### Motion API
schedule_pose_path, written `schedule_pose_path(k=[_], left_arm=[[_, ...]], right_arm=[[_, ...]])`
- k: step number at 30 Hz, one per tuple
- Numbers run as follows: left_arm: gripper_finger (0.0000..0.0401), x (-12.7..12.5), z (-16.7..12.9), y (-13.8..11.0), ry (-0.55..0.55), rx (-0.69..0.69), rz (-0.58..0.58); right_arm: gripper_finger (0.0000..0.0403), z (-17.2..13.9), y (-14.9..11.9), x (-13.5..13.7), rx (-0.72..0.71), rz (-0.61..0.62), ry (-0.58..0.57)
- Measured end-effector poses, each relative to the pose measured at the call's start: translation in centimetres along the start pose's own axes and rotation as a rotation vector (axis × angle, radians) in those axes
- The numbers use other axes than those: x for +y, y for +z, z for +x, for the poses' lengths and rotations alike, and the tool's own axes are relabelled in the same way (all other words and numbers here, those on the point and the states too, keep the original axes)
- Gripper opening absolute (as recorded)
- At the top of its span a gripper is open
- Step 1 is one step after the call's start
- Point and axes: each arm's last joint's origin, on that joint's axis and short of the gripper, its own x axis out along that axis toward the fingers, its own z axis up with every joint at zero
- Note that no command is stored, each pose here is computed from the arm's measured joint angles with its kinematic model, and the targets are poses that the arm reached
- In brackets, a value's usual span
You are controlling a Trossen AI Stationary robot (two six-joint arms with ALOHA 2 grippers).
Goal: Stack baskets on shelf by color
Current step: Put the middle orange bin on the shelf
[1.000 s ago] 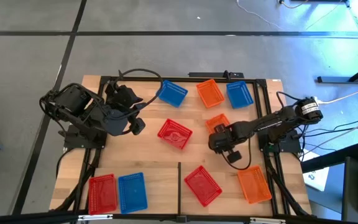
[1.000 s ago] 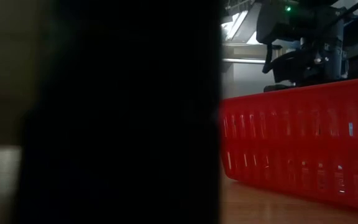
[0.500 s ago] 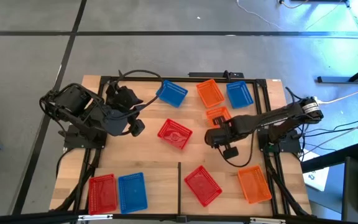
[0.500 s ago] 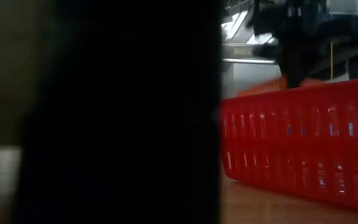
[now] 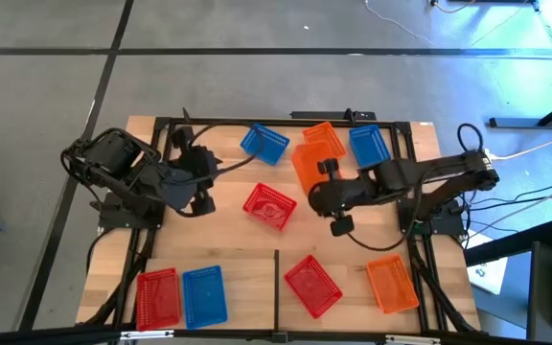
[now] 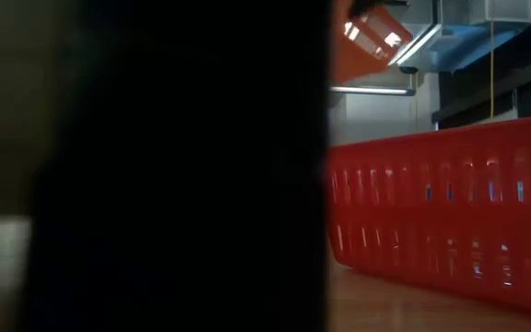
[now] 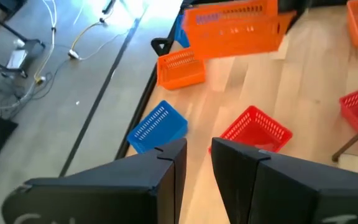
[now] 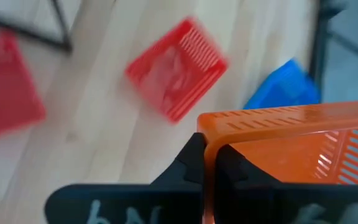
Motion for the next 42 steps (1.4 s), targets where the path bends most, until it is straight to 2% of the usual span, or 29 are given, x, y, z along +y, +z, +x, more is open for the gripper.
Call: schedule_pose_path(k=[5, 8, 11, 16, 23, 25, 30, 32, 34, 37, 40, 42], left_arm=[[0.0068, 0.0, 0.0, 0.0, 0.0, 0.0, 0.0], [0.0068, 0.0, 0.0, 0.0, -0.005, 0.002, -0.012], [0.0068, -0.1, 0.0, 0.0, -0.039, 0.016, -0.057], [0.0068, -0.4, -0.7, -0.3, -0.079, 0.01, -0.115], [0.0068, -0.9, -2.6, -0.9, -0.16, -0.02, -0.104], [0.0068, -0.8, -3.5, -1.2, -0.193, -0.034, -0.108], [0.0068, -0.1, -5.7, -2.0, -0.272, -0.077, -0.108], [0.0068, 0.2, -6.4, -2.3, -0.301, -0.088, -0.116], [0.0068, 0.7, -7.0, -2.6, -0.326, -0.101, -0.119], [0.0068, 1.2, -7.8, -3.0, -0.385, -0.112, -0.053], [0.0068, 1.7, -8.3, -3.3, -0.435, -0.125, 0.032], [0.0068, 2.0, -8.4, -3.3, -0.435, -0.139, 0.071]], right_arm=[[0.0, -2.0, 1.8, -1.2, -0.152, 0.043, -0.065], [0.0, -2.6, 2.7, -1.6, -0.214, 0.001, -0.086], [0.0, -2.7, 3.9, -1.8, -0.26, 0.016, -0.089], [0.0, -2.6, 6.7, -1.5, -0.331, 0.055, -0.005], [0.0, -1.7, 10.6, 0.2, -0.42, 0.004, 0.135], [0.0, -1.5, 11.6, 0.4, -0.436, 0.057, 0.149], [0.0, 0.1, 13.7, 0.6, -0.452, 0.308, 0.195], [0.0, 1.1, 14.6, 1.1, -0.478, 0.357, 0.234], [0.0, 1.8, 15.2, 1.8, -0.504, 0.332, 0.265], [0.0, 2.5, 15.4, 2.9, -0.497, 0.214, 0.275], [0.0, 3.3, 14.6, 3.9, -0.403, 0.027, 0.262], [0.0, 3.6, 14.0, 4.0, -0.337, -0.054, 0.234]])
